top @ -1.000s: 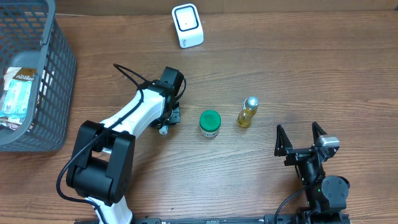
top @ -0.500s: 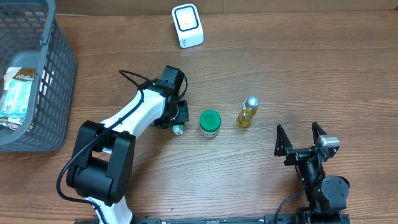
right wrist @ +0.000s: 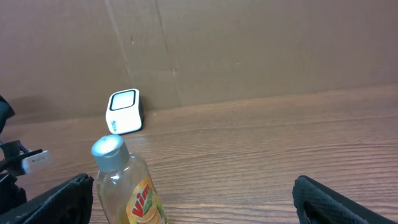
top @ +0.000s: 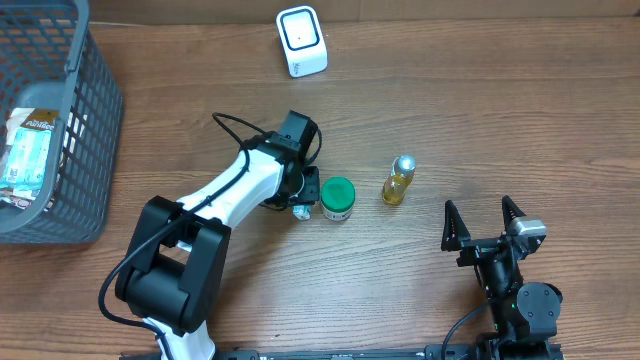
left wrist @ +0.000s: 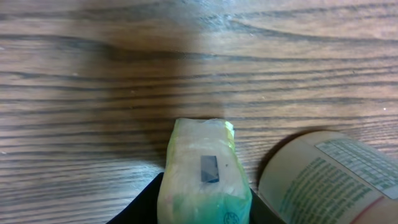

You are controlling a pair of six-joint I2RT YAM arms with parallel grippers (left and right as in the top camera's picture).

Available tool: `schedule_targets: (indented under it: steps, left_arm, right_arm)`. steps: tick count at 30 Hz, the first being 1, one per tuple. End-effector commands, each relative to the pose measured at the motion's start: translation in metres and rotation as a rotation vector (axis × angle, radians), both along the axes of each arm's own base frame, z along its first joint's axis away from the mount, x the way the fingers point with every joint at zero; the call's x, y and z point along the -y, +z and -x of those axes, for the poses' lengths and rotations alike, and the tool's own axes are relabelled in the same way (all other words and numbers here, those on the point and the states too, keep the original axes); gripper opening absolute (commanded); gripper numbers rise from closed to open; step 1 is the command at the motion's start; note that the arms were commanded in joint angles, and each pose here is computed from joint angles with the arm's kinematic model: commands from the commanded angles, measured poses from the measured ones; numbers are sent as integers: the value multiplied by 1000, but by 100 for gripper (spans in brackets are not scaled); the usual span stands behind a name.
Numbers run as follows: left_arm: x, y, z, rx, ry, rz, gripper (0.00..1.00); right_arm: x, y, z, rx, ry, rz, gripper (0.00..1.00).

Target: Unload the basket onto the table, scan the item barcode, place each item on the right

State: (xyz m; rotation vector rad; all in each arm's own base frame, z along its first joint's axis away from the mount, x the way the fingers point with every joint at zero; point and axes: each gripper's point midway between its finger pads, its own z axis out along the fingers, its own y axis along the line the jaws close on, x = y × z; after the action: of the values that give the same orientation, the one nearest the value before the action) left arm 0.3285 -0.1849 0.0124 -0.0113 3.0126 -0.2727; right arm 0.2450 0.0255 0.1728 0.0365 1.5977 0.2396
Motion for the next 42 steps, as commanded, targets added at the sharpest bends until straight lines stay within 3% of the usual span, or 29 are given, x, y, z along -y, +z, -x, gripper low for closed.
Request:
schedule_targets:
  steps: [1, 19, 36, 42]
  left_arm:
    - [2, -1, 3, 9, 5, -27, 32]
    - [4, -1, 2, 19, -3, -27, 38]
    - [-3, 29, -27, 61, 40, -11, 64]
    - [-2, 37, -38, 102, 47, -17, 68]
  right_arm:
    - [0, -3, 0, -4, -3, -2, 100]
    - [0, -3, 0, -4, -3, -2, 100]
    - [0, -3, 0, -4, -3, -2, 100]
    - [0, -3, 0, -4, -3, -2, 100]
